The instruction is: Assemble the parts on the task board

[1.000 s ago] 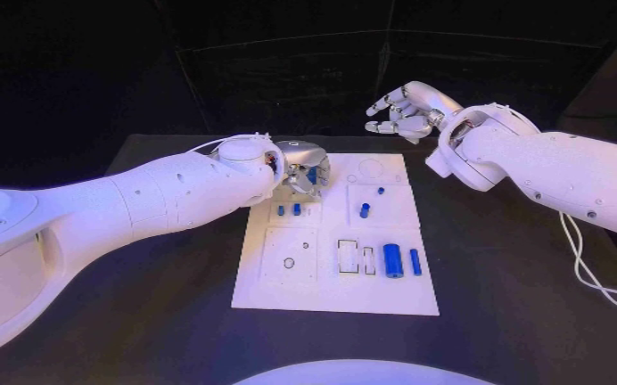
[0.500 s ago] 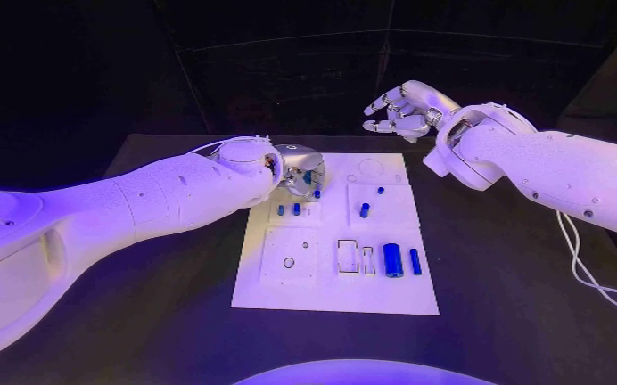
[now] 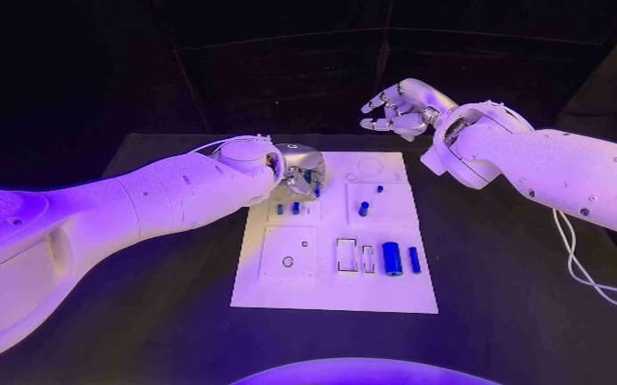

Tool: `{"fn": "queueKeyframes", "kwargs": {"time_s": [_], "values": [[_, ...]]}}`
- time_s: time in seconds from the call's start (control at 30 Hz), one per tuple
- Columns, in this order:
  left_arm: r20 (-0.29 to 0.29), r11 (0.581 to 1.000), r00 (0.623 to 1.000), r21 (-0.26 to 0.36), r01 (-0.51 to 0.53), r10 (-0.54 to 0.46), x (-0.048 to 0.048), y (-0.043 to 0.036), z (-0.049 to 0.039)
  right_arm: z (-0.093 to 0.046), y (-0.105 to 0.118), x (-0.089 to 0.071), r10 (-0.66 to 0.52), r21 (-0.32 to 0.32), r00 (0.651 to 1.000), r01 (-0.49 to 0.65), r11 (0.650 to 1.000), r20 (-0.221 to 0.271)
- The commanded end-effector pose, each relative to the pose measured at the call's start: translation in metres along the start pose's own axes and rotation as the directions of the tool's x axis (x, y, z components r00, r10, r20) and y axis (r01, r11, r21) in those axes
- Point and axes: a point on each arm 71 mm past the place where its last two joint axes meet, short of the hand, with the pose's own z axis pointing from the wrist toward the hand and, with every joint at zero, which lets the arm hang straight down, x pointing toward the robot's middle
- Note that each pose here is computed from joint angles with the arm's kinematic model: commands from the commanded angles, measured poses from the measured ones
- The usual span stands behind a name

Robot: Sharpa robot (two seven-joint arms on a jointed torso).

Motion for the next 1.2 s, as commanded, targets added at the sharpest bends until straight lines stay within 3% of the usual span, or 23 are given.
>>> {"fn": "queueKeyframes", "kwargs": {"time_s": [0.03, 0.63, 1.2], "values": [[-0.004, 1.0, 1.0, 0.007, -0.009, 0.009, 0.0013, -0.0009, 0.0007, 0.001, 0.003, -0.001, -0.003, -0.015, 1.0, 0.003, 1.0, 0.014], [-0.045, 1.0, 0.999, -0.004, -0.006, 0.006, 0.0039, -0.0002, 0.0046, 0.002, 0.004, 0.0, 0.0, -0.015, 1.0, 0.001, 1.0, 0.005], [-0.09, 1.0, 0.996, -0.009, 0.004, -0.005, 0.0125, 0.0017, 0.0078, 0.002, 0.005, 0.001, 0.001, -0.016, 1.0, -0.001, 1.0, -0.001]]}}
